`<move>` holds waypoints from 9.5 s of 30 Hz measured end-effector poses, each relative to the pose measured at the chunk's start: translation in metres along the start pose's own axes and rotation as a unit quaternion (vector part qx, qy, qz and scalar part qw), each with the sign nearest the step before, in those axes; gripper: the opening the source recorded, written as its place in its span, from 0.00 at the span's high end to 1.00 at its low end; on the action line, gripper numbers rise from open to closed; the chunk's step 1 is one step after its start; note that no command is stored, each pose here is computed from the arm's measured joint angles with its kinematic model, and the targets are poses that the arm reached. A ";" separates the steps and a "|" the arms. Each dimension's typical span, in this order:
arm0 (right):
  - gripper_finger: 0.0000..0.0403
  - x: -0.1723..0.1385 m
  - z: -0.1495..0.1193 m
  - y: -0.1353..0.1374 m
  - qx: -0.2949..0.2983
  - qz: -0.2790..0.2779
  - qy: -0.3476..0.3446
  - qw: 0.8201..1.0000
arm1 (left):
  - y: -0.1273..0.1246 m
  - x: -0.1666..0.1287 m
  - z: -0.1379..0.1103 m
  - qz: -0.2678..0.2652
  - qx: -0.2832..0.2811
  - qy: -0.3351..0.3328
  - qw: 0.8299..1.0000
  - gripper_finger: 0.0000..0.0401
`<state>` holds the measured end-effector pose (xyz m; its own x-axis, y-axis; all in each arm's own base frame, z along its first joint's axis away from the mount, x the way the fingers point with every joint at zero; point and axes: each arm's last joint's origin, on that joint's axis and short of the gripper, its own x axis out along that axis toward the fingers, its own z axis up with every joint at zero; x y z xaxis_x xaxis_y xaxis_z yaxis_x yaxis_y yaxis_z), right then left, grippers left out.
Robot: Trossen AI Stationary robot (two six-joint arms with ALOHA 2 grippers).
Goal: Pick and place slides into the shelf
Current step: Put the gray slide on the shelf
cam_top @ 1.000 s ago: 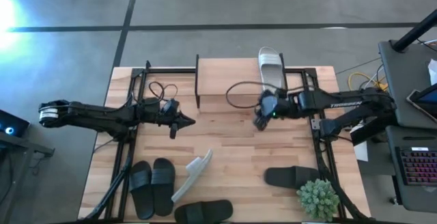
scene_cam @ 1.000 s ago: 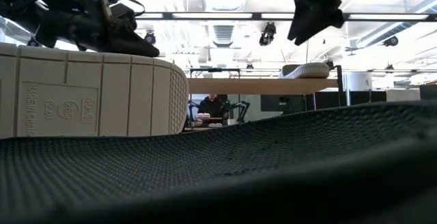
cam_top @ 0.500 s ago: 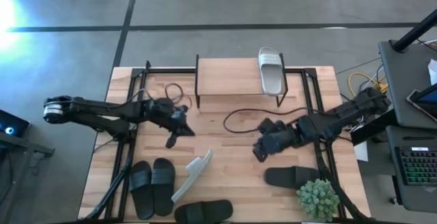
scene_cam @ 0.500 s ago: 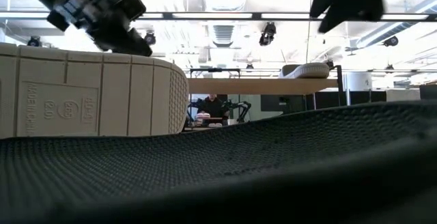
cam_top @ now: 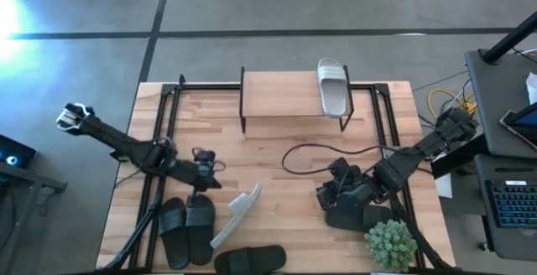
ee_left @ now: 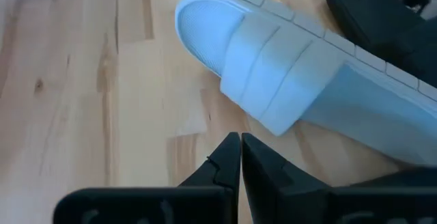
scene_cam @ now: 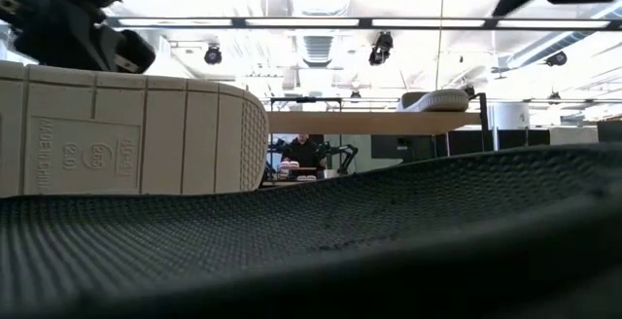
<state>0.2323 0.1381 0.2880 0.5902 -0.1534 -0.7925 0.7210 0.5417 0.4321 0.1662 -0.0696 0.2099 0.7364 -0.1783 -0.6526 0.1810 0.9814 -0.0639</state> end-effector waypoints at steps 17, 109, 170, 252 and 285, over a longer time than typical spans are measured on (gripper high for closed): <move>0.64 0.006 -0.005 -0.002 -0.001 -0.029 0.051 0.998 | -0.063 0.016 -0.016 0.015 -0.114 -0.016 0.993 0.77; 0.73 -0.097 0.060 -0.048 0.077 0.026 -0.515 0.853 | 0.281 0.076 0.268 0.446 0.011 0.110 0.888 0.50; 0.73 -0.096 0.060 -0.053 0.034 -0.031 -0.461 0.886 | 0.325 0.074 0.201 0.156 -0.048 0.014 0.986 0.97; 0.98 0.003 0.166 -0.105 0.186 -0.221 -0.132 0.948 | 0.210 0.083 0.234 -0.023 -0.037 -0.009 0.999 0.97; 0.98 0.009 0.167 -0.117 0.184 -0.247 -0.129 0.943 | 0.221 0.161 0.230 0.128 -0.026 -0.055 0.990 0.97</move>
<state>0.2143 -0.0648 0.3023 0.1837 -0.5333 -0.8257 0.9801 0.0356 0.1951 0.4744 0.1021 0.2647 0.8204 0.0724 -0.5671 -0.0524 0.9973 0.0514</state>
